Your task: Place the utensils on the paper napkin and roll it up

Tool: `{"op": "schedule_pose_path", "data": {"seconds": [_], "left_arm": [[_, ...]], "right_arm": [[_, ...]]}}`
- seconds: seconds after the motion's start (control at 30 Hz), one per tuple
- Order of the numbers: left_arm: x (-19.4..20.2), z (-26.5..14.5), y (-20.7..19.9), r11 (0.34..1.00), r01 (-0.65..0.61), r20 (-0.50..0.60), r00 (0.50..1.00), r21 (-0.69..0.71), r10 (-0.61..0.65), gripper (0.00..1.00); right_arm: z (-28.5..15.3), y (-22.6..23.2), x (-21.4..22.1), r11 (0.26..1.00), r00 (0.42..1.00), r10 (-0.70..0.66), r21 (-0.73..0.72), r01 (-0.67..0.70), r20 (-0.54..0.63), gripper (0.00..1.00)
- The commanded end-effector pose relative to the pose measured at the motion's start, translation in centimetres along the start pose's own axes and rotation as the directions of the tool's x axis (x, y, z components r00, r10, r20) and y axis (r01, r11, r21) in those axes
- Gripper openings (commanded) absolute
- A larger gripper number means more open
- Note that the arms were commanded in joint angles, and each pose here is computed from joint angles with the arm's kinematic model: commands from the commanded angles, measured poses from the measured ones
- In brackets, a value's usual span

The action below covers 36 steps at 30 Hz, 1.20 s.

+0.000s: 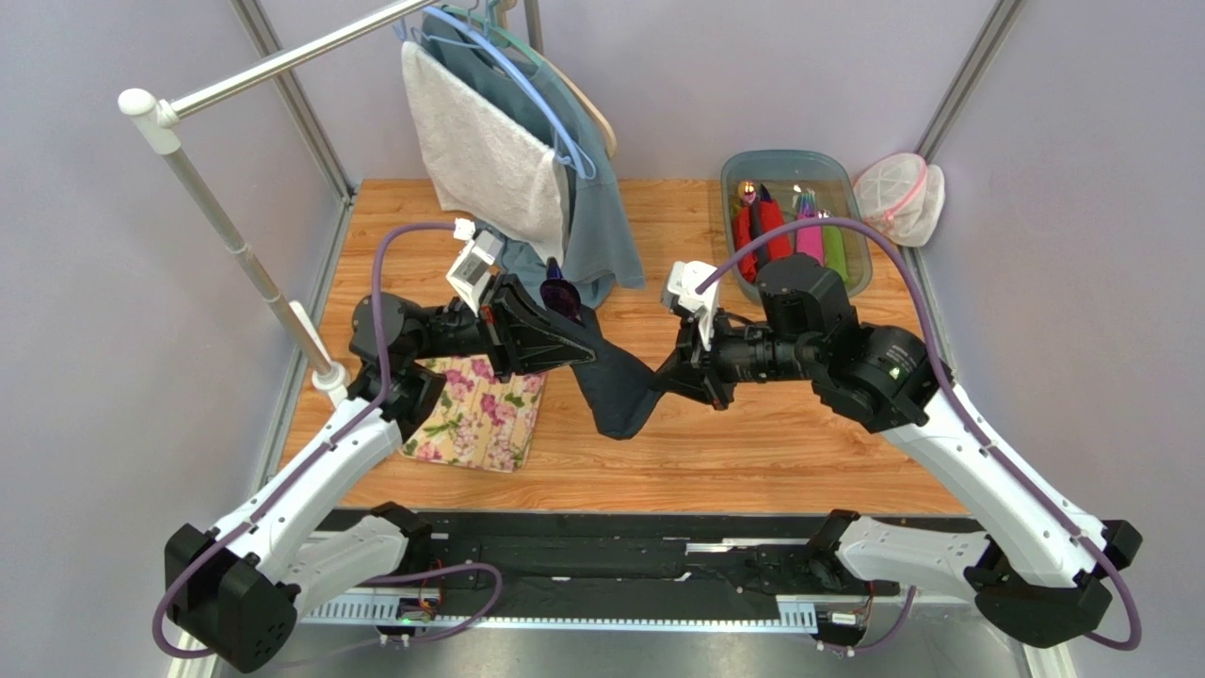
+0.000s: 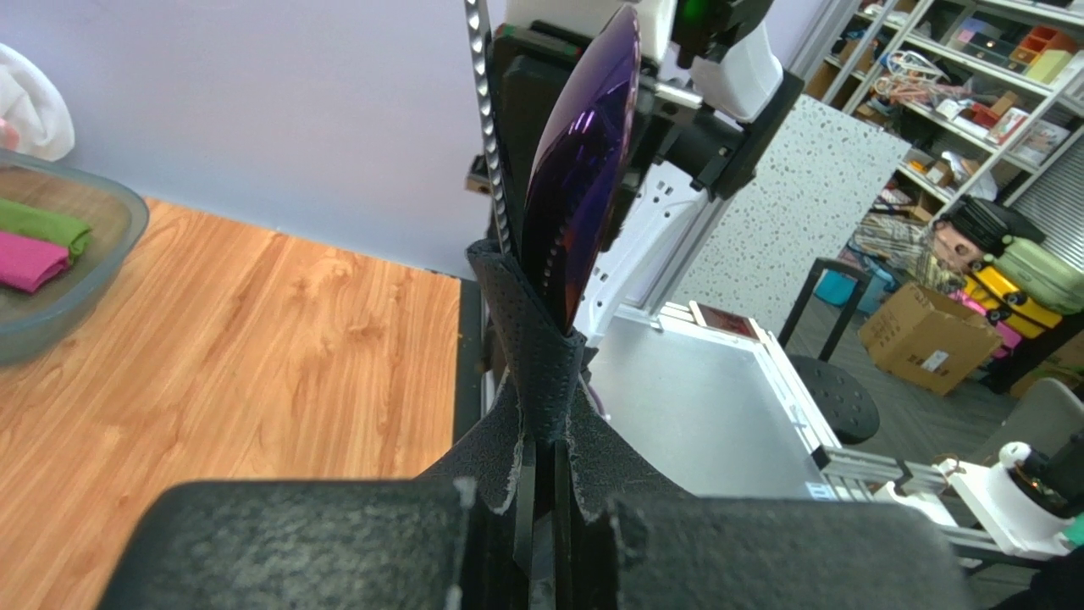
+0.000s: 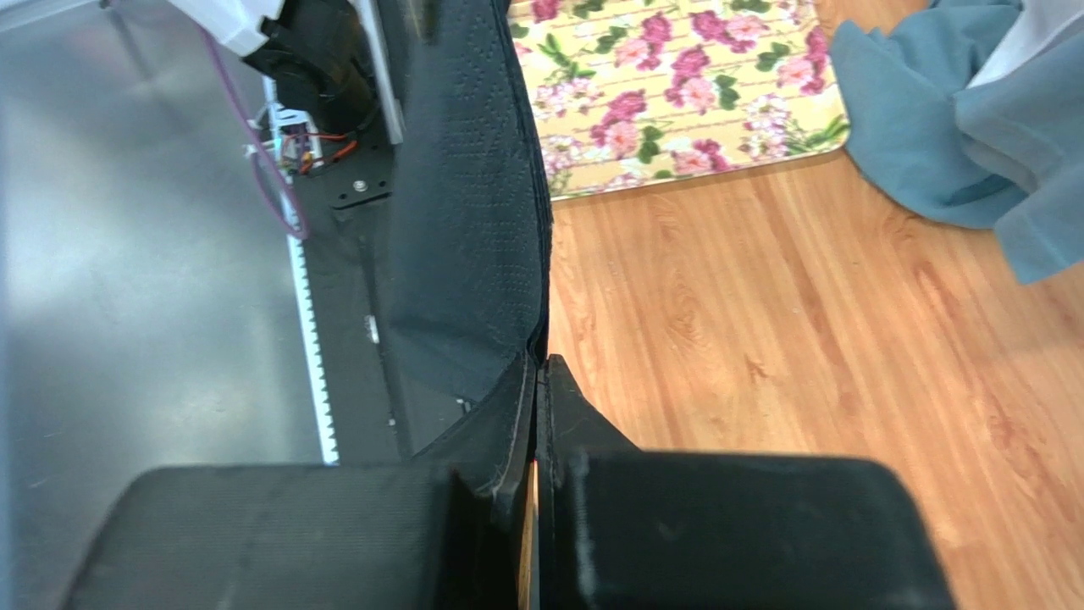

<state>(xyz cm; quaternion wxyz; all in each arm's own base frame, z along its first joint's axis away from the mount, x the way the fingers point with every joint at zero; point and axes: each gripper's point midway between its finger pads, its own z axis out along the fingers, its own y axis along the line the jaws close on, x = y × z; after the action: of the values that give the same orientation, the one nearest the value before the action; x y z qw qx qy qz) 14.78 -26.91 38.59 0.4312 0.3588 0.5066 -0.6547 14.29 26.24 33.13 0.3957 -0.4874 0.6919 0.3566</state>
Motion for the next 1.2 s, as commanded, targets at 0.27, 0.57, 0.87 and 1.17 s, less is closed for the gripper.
{"op": "schedule_pose_path", "data": {"seconds": [0.27,0.57,0.87,1.17], "left_arm": [[-3.6,2.6,-4.6,0.987,-0.073,0.054,0.996,0.142,0.066,0.00],[-4.2,3.7,-3.8,0.988,-0.065,0.077,0.996,0.140,0.055,0.00],[-2.8,3.1,1.1,0.996,0.058,0.101,0.994,-0.064,-0.052,0.00],[-1.5,0.7,7.2,0.923,0.077,0.119,0.992,-0.377,-0.034,0.00]], "right_arm": [[2.9,-1.6,-1.3,0.985,0.979,-0.156,-0.050,0.164,0.132,0.00],[4.6,-0.2,-1.6,0.981,0.973,-0.127,-0.123,0.153,0.193,0.00],[2.8,-7.1,1.2,0.981,0.998,0.016,0.193,-0.027,0.060,0.13],[-3.1,-14.0,1.4,0.853,0.973,0.225,0.473,-0.221,0.048,0.51]]}}
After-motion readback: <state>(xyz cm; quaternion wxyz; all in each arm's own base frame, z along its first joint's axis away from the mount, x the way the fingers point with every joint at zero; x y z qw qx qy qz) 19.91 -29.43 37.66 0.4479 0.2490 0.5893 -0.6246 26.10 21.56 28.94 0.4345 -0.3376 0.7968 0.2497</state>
